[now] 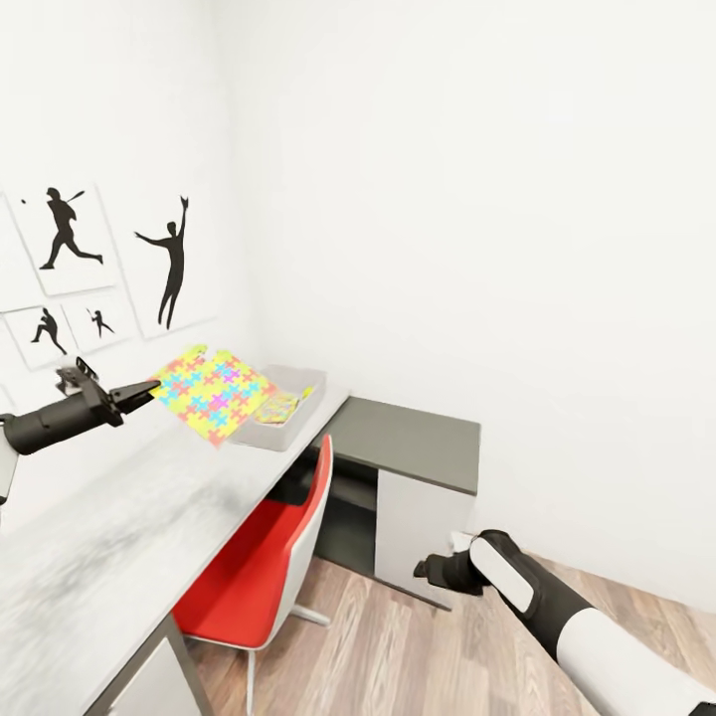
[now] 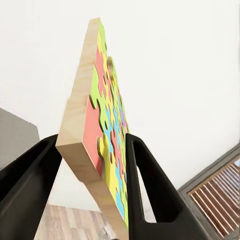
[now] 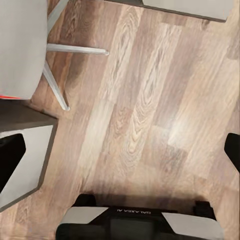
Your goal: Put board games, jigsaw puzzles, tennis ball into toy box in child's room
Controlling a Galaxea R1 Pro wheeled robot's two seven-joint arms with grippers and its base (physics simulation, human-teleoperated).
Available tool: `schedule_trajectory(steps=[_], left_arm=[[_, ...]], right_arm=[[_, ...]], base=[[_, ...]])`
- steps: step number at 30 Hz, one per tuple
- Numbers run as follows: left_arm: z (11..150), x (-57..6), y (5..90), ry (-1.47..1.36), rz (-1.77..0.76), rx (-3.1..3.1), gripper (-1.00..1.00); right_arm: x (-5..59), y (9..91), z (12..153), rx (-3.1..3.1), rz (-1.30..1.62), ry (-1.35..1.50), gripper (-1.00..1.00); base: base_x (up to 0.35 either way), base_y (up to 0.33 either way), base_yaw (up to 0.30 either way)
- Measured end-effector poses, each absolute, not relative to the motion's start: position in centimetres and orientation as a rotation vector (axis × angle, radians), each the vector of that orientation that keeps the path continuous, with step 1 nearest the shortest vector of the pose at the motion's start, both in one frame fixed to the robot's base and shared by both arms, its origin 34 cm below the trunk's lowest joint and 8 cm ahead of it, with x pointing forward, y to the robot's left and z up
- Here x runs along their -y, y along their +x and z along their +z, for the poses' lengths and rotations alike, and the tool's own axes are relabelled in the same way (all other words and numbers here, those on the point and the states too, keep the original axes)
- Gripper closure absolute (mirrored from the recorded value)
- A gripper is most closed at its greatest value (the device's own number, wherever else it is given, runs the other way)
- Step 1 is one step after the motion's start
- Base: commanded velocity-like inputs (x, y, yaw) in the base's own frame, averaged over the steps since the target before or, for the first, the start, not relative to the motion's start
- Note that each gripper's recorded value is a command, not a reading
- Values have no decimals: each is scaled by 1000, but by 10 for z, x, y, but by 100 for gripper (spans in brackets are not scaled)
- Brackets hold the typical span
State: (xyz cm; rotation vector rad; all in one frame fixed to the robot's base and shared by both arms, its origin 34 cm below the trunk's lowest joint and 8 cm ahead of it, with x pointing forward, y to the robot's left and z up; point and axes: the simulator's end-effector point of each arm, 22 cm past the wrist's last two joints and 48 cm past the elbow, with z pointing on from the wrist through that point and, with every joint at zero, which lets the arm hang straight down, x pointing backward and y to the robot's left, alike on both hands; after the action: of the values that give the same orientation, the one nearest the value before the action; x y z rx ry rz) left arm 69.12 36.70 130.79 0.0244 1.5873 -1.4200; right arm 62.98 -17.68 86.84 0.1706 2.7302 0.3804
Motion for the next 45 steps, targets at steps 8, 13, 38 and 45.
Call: schedule_trajectory(steps=[8,13,38,45], left_arm=[[1316,-372,688,18,-1419,-1559,100],[1319,-371,686,23,-1419,-1554,100],[1323,-367,685,29,-1430,-1542,100],[1323,-366,685,30,-1432,-1541,100]], right_arm=[[135,600,862,-2820,448,68,-100],[137,594,859,-2831,445,67,-100],[168,562,805,-2898,233,53,-100],[154,549,797,-2912,187,-61,-100]], base=[[172,-181,207],[37,-39,209],[54,-48,42],[160,-174,0]])
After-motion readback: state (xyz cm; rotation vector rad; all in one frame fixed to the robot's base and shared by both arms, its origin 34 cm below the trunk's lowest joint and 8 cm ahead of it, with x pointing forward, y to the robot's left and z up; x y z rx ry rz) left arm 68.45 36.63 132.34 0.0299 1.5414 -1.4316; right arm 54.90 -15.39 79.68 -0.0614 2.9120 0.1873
